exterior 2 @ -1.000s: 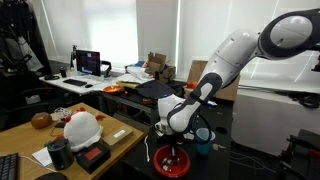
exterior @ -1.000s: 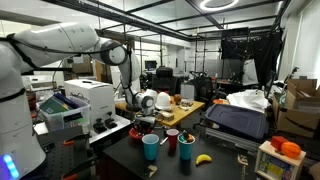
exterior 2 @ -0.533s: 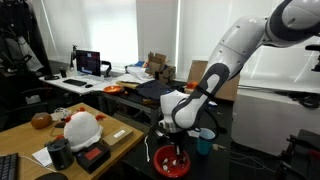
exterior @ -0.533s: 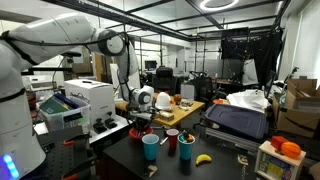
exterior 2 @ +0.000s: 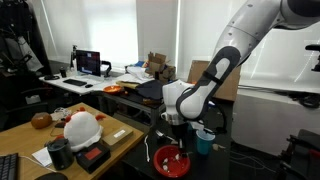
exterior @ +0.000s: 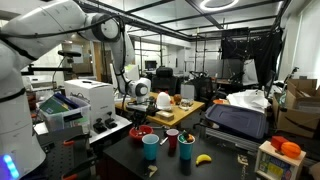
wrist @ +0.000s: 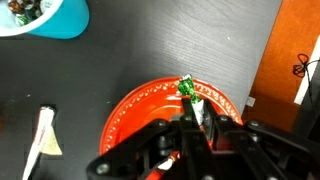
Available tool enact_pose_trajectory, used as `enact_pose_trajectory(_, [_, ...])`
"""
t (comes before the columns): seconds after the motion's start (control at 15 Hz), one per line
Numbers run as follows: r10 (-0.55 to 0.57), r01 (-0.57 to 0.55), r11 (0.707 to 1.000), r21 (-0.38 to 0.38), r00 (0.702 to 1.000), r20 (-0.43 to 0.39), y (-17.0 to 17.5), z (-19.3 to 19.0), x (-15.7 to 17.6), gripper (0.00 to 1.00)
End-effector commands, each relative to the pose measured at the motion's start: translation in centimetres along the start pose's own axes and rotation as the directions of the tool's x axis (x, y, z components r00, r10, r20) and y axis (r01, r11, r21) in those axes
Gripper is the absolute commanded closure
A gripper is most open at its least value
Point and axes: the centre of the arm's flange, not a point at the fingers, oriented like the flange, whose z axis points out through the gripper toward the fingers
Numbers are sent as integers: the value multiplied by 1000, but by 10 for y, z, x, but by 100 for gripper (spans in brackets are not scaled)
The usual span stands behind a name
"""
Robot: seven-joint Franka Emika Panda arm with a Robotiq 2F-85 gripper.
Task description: Put the sweets inside the blue cup.
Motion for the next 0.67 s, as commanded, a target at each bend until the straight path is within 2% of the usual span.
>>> enact_pose_trajectory(0.0, [60, -60, 998, -12, 998, -33, -8, -49, -31, 97])
enact_pose_trajectory(0.33, [167, -169, 986, -17, 982, -88, 6, -101, -63, 97])
enact_pose_trajectory(0.6, [280, -284, 959, -26, 955, -101, 25, -126, -99, 97])
